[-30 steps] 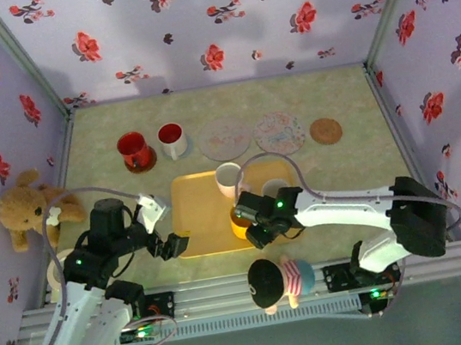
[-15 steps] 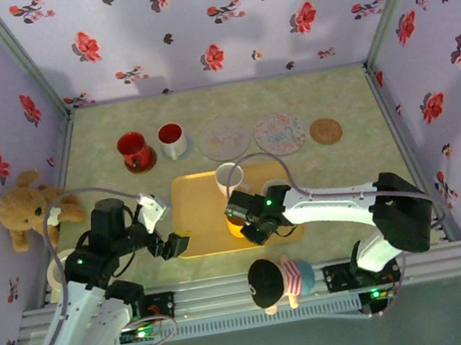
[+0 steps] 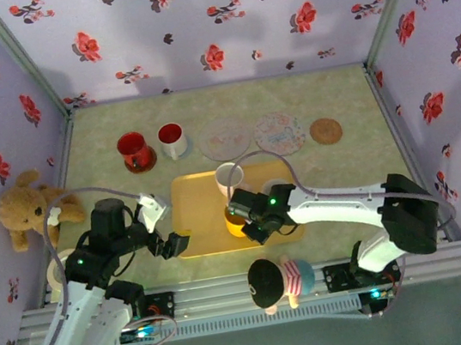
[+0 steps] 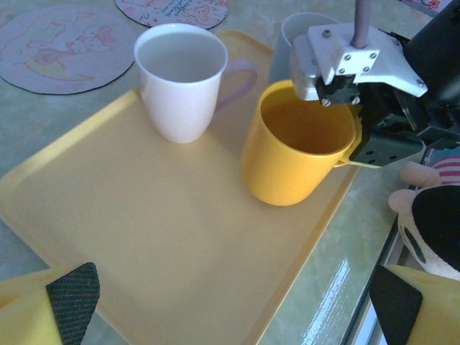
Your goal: Place the cup by the coaster
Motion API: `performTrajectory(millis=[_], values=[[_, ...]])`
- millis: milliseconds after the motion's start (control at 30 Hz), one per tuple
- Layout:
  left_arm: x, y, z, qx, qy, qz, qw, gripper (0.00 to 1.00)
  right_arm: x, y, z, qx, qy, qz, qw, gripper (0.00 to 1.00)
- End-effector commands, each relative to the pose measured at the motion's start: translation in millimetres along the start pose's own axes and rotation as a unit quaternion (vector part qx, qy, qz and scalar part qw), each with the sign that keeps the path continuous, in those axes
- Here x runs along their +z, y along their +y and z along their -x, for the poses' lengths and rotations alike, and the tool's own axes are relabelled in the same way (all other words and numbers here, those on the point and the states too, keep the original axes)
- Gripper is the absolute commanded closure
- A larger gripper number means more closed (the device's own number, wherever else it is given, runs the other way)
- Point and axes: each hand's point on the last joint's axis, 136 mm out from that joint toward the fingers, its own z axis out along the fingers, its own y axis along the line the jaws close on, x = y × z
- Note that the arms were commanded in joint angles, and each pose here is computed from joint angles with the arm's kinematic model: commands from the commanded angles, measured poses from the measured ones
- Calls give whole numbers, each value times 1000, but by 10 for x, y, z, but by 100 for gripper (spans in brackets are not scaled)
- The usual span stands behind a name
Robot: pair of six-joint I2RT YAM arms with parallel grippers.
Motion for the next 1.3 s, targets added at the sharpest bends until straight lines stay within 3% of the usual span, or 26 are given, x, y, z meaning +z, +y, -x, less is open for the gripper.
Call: performTrajectory(millis=[0,433,800,1267], values=[[-23,-29,102,8,-21,-4,1000,0,-278,100,258,-18,-53,19,998,100],[-185,-24,550,10,-78,5,997,0,-882,258,828,-42,-126,59,989,100],[-196,123,835,31,-106,31,993,0,-1330,-242,1458,12,-195,29,980,100],[134,541,1011,24,-123,46,991,0,-991,-1102,1886,93,-133,-46,986,100]])
